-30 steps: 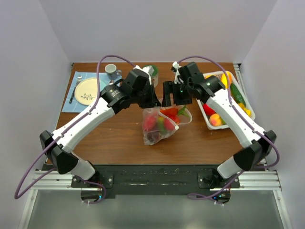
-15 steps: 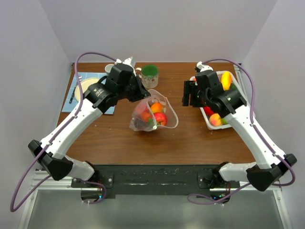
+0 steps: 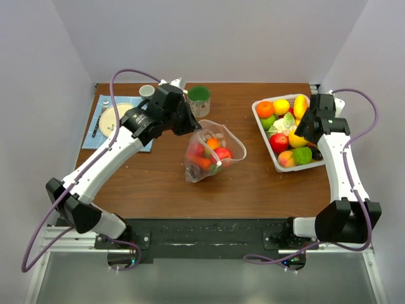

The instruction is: Place the food in the zip-top bag and seal the zipper

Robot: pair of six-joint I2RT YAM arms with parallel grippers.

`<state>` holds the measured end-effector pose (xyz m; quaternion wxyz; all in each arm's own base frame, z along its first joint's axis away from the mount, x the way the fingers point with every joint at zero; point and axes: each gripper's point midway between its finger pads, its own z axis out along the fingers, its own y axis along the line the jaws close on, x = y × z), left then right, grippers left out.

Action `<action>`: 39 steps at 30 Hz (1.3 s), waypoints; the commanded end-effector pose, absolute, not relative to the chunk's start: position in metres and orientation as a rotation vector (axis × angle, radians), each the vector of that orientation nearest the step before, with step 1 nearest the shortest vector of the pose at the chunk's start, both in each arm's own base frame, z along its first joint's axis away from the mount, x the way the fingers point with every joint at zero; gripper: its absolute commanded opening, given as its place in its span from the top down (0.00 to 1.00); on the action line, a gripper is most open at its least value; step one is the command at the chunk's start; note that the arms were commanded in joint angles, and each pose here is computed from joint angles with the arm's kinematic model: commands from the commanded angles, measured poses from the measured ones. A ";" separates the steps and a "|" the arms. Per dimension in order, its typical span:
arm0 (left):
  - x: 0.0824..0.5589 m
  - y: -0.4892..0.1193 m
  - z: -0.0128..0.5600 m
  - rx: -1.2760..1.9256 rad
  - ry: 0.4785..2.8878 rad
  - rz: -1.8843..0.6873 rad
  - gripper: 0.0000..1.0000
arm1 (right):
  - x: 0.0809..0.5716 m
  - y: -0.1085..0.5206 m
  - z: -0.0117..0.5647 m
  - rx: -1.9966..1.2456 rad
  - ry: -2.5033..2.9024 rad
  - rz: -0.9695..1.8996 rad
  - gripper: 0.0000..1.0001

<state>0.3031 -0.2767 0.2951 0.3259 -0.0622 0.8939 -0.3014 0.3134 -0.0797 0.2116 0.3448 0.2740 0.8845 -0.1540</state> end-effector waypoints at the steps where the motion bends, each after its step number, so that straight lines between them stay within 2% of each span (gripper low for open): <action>1: 0.304 -0.279 0.307 -0.096 2.291 -0.834 1.00 | 0.324 -0.071 0.206 0.717 2.276 -0.276 0.24; 2: 0.304 -0.280 0.306 -0.091 2.288 -0.835 1.00 | 0.322 -0.070 0.200 0.716 2.288 -0.279 0.23; 6: 0.303 -0.281 0.301 -0.063 2.297 -0.848 1.00 | 0.313 -0.069 0.172 0.712 2.332 -0.294 0.10; 8: 0.304 -0.282 0.298 -0.046 2.306 -0.847 1.00 | 0.314 -0.069 0.165 0.708 2.321 -0.291 0.09; 20: 0.305 -0.282 0.295 -0.021 2.313 -0.851 1.00 | 0.325 -0.077 0.143 0.702 2.316 -0.339 0.15; 30: 0.306 -0.284 0.294 -0.018 2.323 -0.853 1.00 | 0.314 -0.076 0.124 0.739 2.350 -0.353 0.15; 31: 0.306 -0.285 0.293 -0.018 2.325 -0.854 1.00 | 0.314 -0.076 0.125 0.740 2.347 -0.349 0.17; 34: 0.307 -0.284 0.291 -0.026 2.333 -0.844 1.00 | 0.312 -0.072 0.133 0.742 2.338 -0.324 0.33; 35: 0.307 -0.284 0.290 -0.027 2.335 -0.841 1.00 | 0.314 -0.073 0.142 0.743 2.320 -0.317 0.48; 38: 0.308 -0.285 0.288 -0.034 2.338 -0.836 1.00 | 0.312 -0.070 0.163 0.734 2.303 -0.292 0.71; 39: 0.309 -0.283 0.285 -0.042 2.345 -0.825 1.00 | 0.309 -0.068 0.168 0.731 2.308 -0.281 0.74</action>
